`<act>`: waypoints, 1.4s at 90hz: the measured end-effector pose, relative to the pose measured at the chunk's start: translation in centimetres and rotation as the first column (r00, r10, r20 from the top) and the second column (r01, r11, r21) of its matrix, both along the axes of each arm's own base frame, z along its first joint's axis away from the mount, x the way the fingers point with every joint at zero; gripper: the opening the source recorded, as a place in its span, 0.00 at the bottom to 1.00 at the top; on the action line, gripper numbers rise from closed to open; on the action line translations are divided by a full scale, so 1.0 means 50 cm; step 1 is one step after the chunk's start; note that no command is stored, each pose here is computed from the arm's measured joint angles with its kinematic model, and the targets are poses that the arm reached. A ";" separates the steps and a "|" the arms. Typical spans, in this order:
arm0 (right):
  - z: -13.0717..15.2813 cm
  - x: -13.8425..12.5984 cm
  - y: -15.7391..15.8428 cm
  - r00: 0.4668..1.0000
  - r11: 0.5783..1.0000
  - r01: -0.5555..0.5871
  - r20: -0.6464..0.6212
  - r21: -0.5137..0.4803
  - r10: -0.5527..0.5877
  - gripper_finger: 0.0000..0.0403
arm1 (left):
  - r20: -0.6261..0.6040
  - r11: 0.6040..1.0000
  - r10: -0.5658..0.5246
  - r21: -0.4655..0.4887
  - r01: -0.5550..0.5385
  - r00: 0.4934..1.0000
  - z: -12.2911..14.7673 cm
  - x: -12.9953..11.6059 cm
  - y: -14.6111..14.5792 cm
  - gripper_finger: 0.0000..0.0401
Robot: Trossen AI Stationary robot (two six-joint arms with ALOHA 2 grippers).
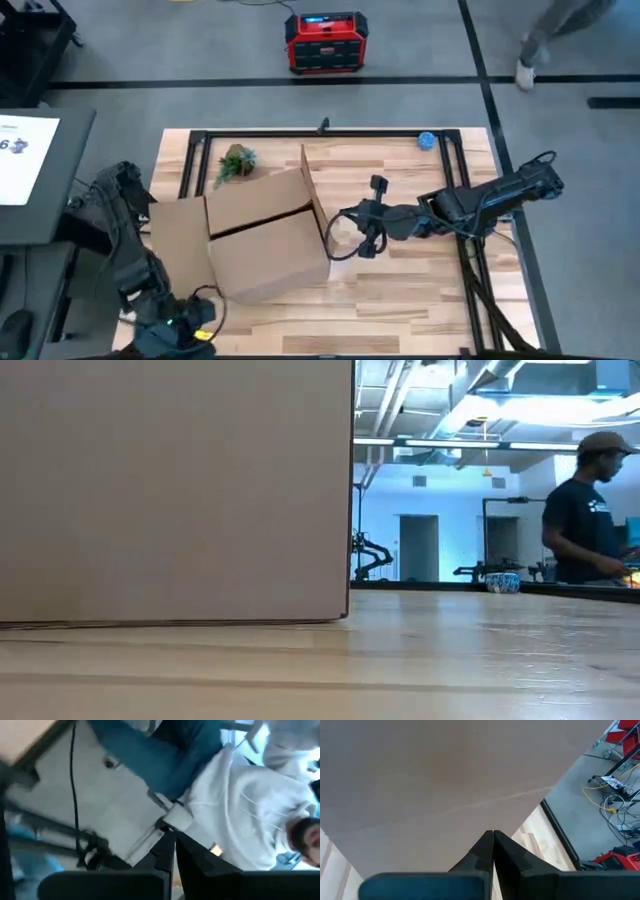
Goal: Wrap mug
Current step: Close the brown cardboard box
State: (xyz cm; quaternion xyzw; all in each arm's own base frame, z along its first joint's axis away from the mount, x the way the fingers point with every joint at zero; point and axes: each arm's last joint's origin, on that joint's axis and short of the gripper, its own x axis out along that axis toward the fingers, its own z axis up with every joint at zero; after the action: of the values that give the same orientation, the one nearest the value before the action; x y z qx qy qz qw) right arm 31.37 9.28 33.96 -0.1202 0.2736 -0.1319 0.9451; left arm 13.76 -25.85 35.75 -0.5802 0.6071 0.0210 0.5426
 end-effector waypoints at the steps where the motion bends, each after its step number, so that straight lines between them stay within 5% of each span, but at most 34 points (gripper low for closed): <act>1: 0.000 0.000 0.000 1.000 1.000 0.000 -0.001 0.000 0.000 0.00 | -0.017 1.000 0.001 0.002 -0.001 1.000 -0.003 -0.003 -0.001 0.00; 25: -0.003 -0.002 0.000 1.000 1.000 -0.004 -0.019 -0.004 0.004 0.00 | -0.386 0.967 -0.092 0.184 0.175 0.918 -0.067 -0.074 -0.019 0.00; 45: -0.004 -0.001 0.000 1.000 1.000 -0.004 -0.021 -0.004 0.004 0.00 | -0.407 0.854 -0.185 0.383 0.352 0.894 -0.124 -0.076 -0.024 0.00; 66: -0.006 0.000 0.000 1.000 1.000 -0.004 -0.023 -0.005 0.004 0.00 | -0.317 0.730 -0.229 0.570 0.378 0.920 -0.147 -0.036 -0.028 0.00; 80: -0.006 -0.002 0.004 1.000 1.000 -0.010 -0.028 -0.025 0.009 0.00 | -0.255 0.618 -0.247 0.702 0.355 0.935 -0.151 -0.009 -0.009 0.00; 105: 0.007 -0.035 0.047 1.000 0.992 -0.003 -0.011 -0.129 0.001 0.00 | -0.151 0.321 -0.301 0.914 0.249 0.942 -0.162 0.047 0.036 0.00; 126: 0.033 -0.072 0.076 0.998 0.992 -0.057 0.032 -0.113 0.061 0.00 | -0.077 0.197 -0.420 0.965 0.174 0.904 -0.166 0.123 0.061 0.00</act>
State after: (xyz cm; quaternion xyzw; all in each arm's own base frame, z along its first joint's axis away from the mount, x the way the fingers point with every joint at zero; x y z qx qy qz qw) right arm 27.76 13.10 35.62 -0.1788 0.2455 -0.1213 0.9450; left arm 19.93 -22.80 27.46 -0.0020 0.5099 0.2183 0.8321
